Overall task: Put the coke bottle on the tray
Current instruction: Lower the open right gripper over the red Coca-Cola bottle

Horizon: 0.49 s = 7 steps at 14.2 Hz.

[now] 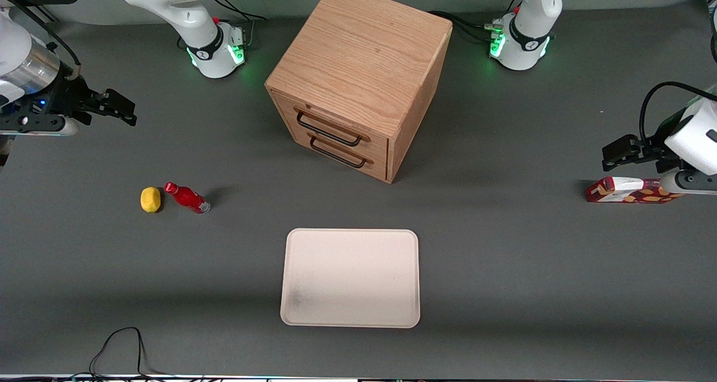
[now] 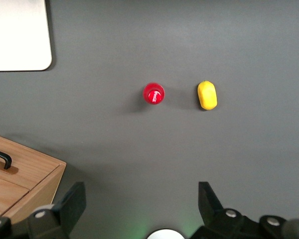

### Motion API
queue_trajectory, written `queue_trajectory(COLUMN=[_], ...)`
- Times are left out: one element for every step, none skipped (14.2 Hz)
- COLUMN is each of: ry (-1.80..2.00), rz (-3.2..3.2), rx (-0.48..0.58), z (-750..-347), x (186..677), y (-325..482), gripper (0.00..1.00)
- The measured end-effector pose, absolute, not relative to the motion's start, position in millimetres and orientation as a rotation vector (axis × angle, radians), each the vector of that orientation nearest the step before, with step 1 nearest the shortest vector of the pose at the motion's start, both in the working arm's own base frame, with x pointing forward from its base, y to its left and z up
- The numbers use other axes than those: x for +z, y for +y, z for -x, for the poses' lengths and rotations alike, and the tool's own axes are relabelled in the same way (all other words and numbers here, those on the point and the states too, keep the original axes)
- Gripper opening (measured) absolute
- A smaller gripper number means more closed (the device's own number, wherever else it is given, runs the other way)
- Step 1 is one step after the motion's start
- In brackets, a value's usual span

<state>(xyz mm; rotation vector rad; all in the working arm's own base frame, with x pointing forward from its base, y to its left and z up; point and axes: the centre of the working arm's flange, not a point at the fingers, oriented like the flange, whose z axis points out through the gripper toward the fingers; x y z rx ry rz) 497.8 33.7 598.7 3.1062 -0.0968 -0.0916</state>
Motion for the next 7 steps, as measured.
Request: queue_trajectory(ry=[-0.099, -0.100, -0.101, -0.103, -0.105, -0.108, -0.115], rz=[-3.109, -3.114, -3.116, -3.119, -3.125, -3.130, -3.132], rx=[-0.094, -0.100, -0.110, -0.123, -0.137, -0.138, -0.125], z=[-499, -501, -503, -507, -512, -519, -530], x=[598, 596, 593, 589, 582, 572, 559], y=[34, 34, 35, 35, 36, 37, 36], gripper=[1.00, 1.00, 1.00, 1.00, 1.00, 1.00, 1.00])
